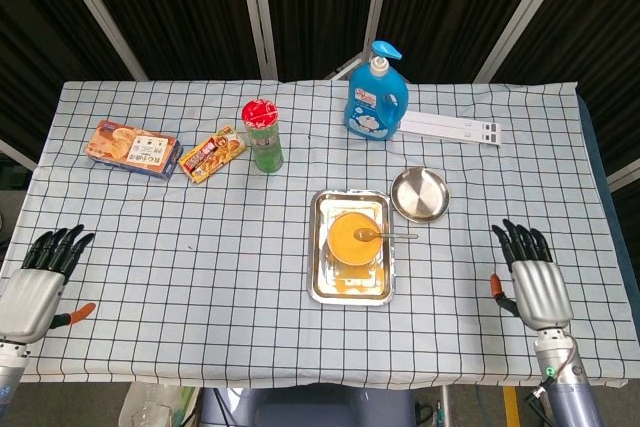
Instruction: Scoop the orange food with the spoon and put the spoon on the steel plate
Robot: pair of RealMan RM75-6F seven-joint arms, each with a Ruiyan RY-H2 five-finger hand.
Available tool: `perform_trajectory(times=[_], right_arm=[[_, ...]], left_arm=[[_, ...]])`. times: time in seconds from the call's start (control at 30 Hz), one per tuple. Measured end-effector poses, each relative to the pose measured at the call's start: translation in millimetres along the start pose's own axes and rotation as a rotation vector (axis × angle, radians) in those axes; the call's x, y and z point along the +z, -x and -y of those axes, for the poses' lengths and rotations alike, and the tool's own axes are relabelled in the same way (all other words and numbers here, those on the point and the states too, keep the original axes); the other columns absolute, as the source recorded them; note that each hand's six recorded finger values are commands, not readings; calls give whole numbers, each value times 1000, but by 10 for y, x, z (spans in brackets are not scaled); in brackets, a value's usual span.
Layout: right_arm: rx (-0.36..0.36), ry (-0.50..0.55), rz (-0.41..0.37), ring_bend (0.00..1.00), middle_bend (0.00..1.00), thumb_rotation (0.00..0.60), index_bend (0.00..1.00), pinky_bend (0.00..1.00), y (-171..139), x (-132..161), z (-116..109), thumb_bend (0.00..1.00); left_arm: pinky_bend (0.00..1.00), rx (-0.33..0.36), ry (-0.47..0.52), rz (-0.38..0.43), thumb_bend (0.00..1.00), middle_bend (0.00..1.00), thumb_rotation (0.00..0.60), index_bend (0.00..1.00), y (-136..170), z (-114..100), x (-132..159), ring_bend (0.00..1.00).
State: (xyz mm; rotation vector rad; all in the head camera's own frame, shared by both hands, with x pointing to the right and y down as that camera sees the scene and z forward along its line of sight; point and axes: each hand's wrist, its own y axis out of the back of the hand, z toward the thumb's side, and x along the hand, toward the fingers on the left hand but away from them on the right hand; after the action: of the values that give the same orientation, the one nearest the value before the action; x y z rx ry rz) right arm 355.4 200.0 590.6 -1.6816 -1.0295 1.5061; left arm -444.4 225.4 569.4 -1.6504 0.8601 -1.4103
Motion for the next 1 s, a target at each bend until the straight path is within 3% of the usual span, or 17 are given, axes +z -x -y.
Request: perform_trajectory(times=[0.13, 0.37, 0.73, 1.0], right_arm=[[-3, -9, -21, 75, 347, 600, 329, 0, 197, 177, -13, 537], [27, -70, -75, 138, 417, 600, 364, 0, 518, 601, 107, 537], [76, -145, -123, 149, 429, 600, 378, 0, 799, 1137, 451, 536], [67, -161, -122, 150, 429, 600, 378, 0, 917, 1286, 510, 530]], left_arm=[[0, -9, 4, 4, 0, 0, 600, 0, -2, 5, 3, 0], [0, -24, 18, 7, 0, 0, 600, 0, 0, 6, -5, 0], [0, -45, 48, 5, 0, 0, 600, 0, -5, -2, -21, 0], [0, -57, 61, 8, 0, 0, 600, 0, -7, -4, -19, 0]])
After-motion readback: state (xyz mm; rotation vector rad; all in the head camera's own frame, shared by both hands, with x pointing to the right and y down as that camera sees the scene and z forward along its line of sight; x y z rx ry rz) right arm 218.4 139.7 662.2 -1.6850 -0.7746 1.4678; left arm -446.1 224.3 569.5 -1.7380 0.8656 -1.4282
